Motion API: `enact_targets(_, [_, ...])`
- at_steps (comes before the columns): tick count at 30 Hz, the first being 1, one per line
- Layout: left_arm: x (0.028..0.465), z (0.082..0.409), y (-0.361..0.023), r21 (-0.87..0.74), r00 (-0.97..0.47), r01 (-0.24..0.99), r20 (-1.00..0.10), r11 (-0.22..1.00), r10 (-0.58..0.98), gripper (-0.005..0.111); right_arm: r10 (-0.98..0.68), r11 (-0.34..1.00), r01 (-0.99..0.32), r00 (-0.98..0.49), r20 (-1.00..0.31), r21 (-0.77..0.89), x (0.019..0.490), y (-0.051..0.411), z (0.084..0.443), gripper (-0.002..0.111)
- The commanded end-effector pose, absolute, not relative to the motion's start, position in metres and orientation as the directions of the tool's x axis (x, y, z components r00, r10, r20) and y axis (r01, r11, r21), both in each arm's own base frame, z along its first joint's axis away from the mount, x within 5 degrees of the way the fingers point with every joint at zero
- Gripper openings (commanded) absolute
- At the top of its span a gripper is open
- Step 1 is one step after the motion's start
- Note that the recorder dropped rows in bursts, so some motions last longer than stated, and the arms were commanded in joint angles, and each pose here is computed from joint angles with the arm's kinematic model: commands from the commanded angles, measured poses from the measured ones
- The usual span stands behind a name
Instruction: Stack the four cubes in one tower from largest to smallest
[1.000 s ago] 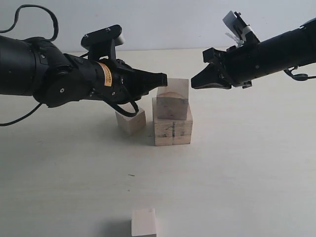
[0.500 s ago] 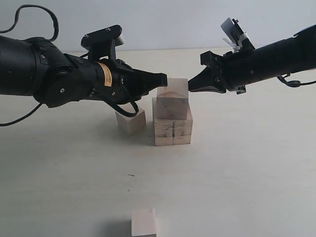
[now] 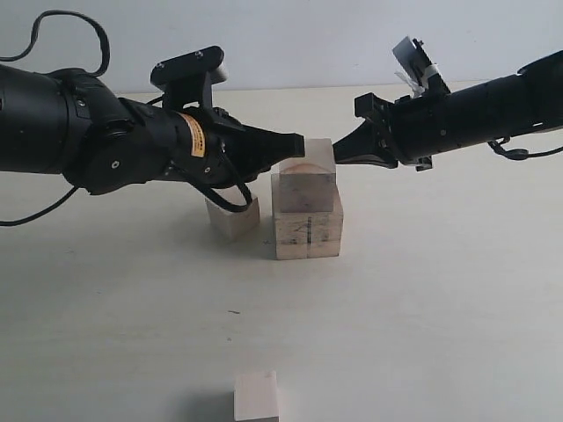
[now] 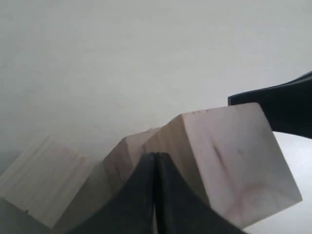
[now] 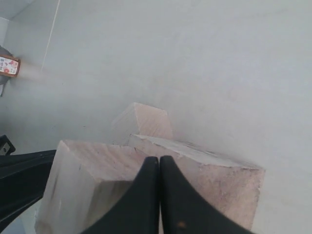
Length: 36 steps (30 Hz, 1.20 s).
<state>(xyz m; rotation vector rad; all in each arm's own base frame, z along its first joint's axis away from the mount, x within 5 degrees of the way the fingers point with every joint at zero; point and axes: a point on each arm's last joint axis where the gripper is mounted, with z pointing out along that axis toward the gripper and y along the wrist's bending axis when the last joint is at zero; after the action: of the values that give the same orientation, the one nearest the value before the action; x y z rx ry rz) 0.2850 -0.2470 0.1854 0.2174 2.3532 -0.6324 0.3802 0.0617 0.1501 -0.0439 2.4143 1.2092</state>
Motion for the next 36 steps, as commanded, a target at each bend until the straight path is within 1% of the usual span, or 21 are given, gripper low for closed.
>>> enact_targets(1, [0.284, 0.191, -0.249, -0.387, -0.742, 0.333, -0.67, 0.86, -0.014, 0.0, 0.163, 0.605, -0.24, -0.896, -0.413, 0.759, 0.382, 0.063, 0.153, 0.0])
enact_targets(8, [0.284, 0.191, -0.249, -0.384, -0.741, 0.337, -0.672, 0.86, -0.01, 0.0, 0.166, 0.615, -0.238, -0.893, -0.418, 0.752, 0.383, 0.062, 0.152, 0.0])
enact_targets(12, [0.285, 0.193, -0.247, -0.339, -0.712, 0.383, -0.7, 0.859, 0.041, 0.0, 0.182, 0.642, -0.233, -0.879, -0.441, 0.73, 0.385, 0.056, 0.155, 0.0])
enact_targets(14, [0.286, 0.206, -0.24, -0.298, -0.671, 0.421, -0.738, 0.857, 0.073, 0.0, 0.211, 0.663, -0.23, -0.856, -0.472, 0.713, 0.385, 0.045, 0.168, 0.0])
enact_targets(16, [0.287, 0.229, -0.227, -0.284, -0.639, 0.417, -0.767, 0.864, 0.056, 0.0, 0.233, 0.696, -0.228, -0.825, -0.515, 0.681, 0.384, 0.03, 0.185, 0.0])
enact_targets(18, [0.288, 0.241, -0.212, -0.275, -0.641, 0.379, -0.767, 0.884, 0.036, 0.0, 0.205, 0.752, -0.225, -0.813, -0.545, 0.619, 0.38, 0.018, 0.195, 0.0])
enact_targets(20, [0.29, 0.246, -0.198, -0.257, -0.661, 0.328, -0.749, 0.909, 0.027, 0.0, 0.134, 0.84, -0.203, -0.822, -0.554, 0.503, 0.375, 0.01, 0.198, 0.0])
enact_targets(22, [0.29, 0.243, -0.183, -0.222, -0.704, 0.273, -0.71, 0.936, 0.037, 0.0, 0.138, 0.906, -0.105, -0.844, -0.519, 0.41, 0.366, 0.0, 0.198, 0.0])
enact_targets(24, [0.287, 0.234, -0.174, -0.17, -0.732, 0.257, -0.677, 0.951, 0.077, 0.0, 0.143, 0.947, -0.043, -0.832, -0.536, 0.32, 0.355, -0.009, 0.201, 0.0])
enact_targets(25, [0.284, 0.229, -0.171, -0.134, -0.739, 0.27, -0.664, 0.954, 0.116, 0.0, 0.122, 0.965, -0.032, -0.822, -0.556, 0.259, 0.344, -0.013, 0.206, 0.0])
enact_targets(28, [0.277, 0.216, -0.166, -0.042, -0.73, 0.346, -0.639, 0.937, 0.241, 0.0, 0.104, 0.987, 0.004, -0.767, -0.633, 0.158, 0.323, -0.02, 0.227, 0.0])
enact_targets(30, [0.274, 0.211, -0.165, -0.012, -0.729, 0.376, -0.621, 0.926, 0.288, 0.0, 0.064, 0.995, 0.0, -0.739, -0.671, 0.095, 0.305, -0.022, 0.245, 0.0])
enact_targets(33, [0.274, 0.209, -0.165, 0.024, -0.708, 0.417, -0.618, 0.909, 0.341, 0.0, 0.025, 1.0, 0.005, -0.752, -0.659, 0.031, 0.282, -0.024, 0.257, 0.0])
enact_targets(35, [0.276, 0.211, -0.167, 0.03, -0.676, 0.44, -0.647, 0.898, 0.353, 0.0, 0.033, 0.999, 0.021, -0.791, -0.611, 0.027, 0.271, -0.024, 0.253, 0.0])
enact_targets(36, [0.278, 0.213, -0.169, 0.029, -0.643, 0.459, -0.68, 0.888, 0.354, 0.0, 0.04, 0.999, 0.026, -0.821, -0.569, 0.033, 0.266, -0.024, 0.248, 0.0])
